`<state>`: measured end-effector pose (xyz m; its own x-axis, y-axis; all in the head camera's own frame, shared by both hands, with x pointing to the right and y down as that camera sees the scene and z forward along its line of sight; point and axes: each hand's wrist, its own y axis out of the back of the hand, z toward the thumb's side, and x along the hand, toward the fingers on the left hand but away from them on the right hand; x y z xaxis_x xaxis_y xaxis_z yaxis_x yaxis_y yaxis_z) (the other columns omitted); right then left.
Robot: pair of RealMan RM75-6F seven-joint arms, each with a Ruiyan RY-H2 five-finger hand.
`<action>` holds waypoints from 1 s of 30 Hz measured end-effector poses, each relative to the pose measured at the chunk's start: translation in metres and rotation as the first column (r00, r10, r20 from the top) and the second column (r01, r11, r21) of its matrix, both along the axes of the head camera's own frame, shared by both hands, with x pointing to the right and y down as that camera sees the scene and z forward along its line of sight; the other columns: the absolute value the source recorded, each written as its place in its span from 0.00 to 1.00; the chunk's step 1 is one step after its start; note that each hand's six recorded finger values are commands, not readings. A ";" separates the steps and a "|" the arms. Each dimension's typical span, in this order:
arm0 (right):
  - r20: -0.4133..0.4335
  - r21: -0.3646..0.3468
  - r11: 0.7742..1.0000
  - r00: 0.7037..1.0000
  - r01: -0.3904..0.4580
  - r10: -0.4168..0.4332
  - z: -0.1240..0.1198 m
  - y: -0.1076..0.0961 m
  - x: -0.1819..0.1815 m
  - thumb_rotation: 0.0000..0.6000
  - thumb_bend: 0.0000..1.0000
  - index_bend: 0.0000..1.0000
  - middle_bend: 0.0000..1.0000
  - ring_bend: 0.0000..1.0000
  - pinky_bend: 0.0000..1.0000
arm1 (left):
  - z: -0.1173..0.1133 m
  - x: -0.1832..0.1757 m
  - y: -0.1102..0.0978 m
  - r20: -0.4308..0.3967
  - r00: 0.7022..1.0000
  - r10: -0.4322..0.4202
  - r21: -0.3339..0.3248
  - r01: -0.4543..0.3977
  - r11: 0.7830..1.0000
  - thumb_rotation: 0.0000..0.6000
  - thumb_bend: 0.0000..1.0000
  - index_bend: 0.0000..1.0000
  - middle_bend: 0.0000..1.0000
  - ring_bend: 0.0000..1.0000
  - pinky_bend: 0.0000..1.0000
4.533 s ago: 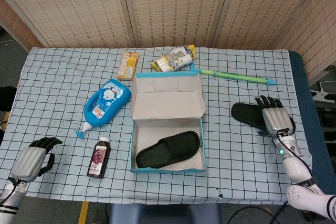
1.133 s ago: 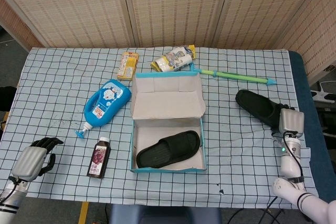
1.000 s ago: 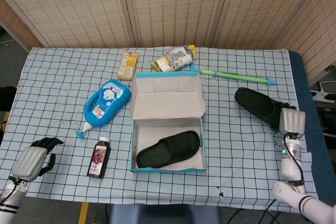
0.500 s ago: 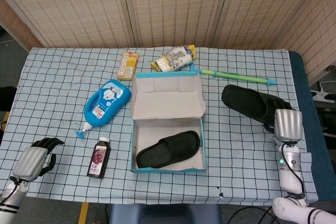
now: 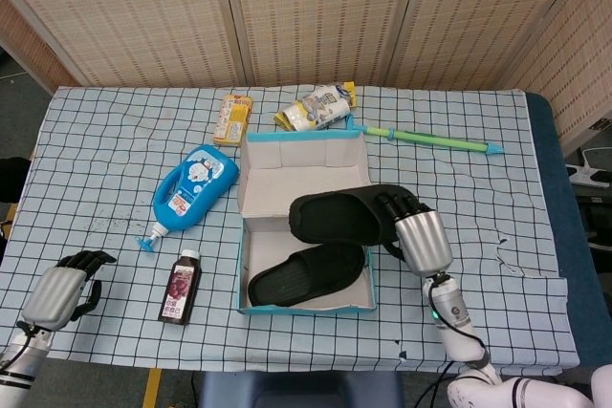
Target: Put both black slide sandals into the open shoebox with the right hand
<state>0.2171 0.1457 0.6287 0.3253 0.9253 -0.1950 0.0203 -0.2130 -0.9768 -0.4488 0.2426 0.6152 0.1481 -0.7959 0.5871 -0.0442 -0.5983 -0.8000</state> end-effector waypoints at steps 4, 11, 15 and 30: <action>0.024 -0.021 0.997 0.997 0.076 -0.075 0.010 0.007 -0.038 1.00 0.00 0.63 0.62 0.55 0.69 | -0.002 -0.002 -0.001 -0.003 1.000 -0.007 0.006 0.007 1.000 1.00 0.67 0.27 0.24 0.19 0.30; 0.024 -0.041 0.991 0.991 0.129 -0.128 0.029 0.012 -0.075 1.00 0.00 0.63 0.62 0.56 0.69 | -0.005 -0.004 -0.003 -0.009 1.000 -0.016 0.016 0.016 1.000 1.00 0.67 0.27 0.24 0.19 0.30; 0.009 -0.066 0.989 0.992 0.129 -0.128 0.042 0.013 -0.082 1.00 0.00 0.63 0.62 0.56 0.69 | -0.005 -0.004 -0.003 -0.012 1.000 -0.018 0.015 0.018 1.000 1.00 0.67 0.27 0.24 0.19 0.30; -0.089 -0.161 0.975 0.982 0.152 -0.168 0.077 0.034 -0.064 1.00 0.00 0.63 0.62 0.56 0.69 | -0.004 -0.003 -0.003 -0.015 1.000 -0.016 0.014 0.016 1.000 1.00 0.67 0.27 0.24 0.19 0.30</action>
<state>0.1526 0.1798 0.7052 0.4378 0.8194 -0.3699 -0.1239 -0.3526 -0.9276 -0.4515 0.2395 0.6108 0.1439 -0.8064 0.5736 -0.0657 -0.5861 -0.8076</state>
